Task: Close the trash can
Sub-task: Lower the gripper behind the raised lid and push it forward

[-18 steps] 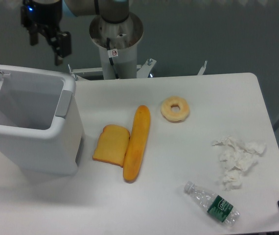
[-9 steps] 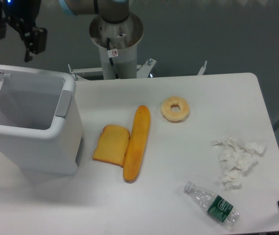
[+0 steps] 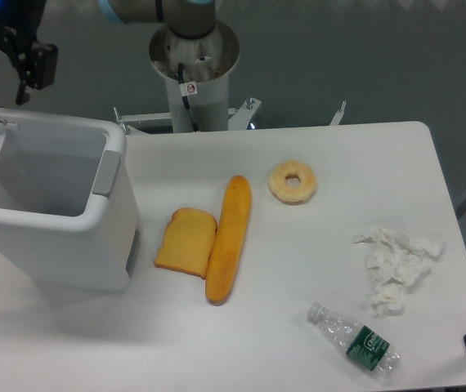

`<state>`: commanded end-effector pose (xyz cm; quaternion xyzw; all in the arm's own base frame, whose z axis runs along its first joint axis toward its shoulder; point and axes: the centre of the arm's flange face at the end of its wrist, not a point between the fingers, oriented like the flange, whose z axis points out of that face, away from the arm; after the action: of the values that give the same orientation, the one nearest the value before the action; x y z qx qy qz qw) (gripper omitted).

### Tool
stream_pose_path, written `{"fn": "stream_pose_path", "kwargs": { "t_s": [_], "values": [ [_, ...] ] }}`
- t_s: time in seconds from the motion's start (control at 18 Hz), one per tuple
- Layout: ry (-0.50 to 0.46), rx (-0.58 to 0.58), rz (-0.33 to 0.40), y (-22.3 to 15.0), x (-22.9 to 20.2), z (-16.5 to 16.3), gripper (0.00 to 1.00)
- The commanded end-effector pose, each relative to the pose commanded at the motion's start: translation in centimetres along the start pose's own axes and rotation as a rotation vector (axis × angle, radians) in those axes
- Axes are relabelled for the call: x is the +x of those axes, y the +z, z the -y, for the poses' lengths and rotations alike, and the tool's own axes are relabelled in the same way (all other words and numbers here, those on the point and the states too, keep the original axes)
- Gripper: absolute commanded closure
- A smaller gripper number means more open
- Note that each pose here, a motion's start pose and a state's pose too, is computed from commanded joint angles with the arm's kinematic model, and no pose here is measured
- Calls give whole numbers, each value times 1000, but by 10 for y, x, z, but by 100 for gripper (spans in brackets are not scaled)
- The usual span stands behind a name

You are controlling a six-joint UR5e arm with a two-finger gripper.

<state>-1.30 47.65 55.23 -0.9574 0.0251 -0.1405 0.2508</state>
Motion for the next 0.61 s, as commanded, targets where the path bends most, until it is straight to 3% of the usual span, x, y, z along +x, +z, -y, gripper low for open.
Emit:
{"fn": "stream_pose_path", "kwargs": {
  "t_s": [0.61],
  "values": [
    [-10, 23, 43, -2, -5, 13, 0]
  ]
}}
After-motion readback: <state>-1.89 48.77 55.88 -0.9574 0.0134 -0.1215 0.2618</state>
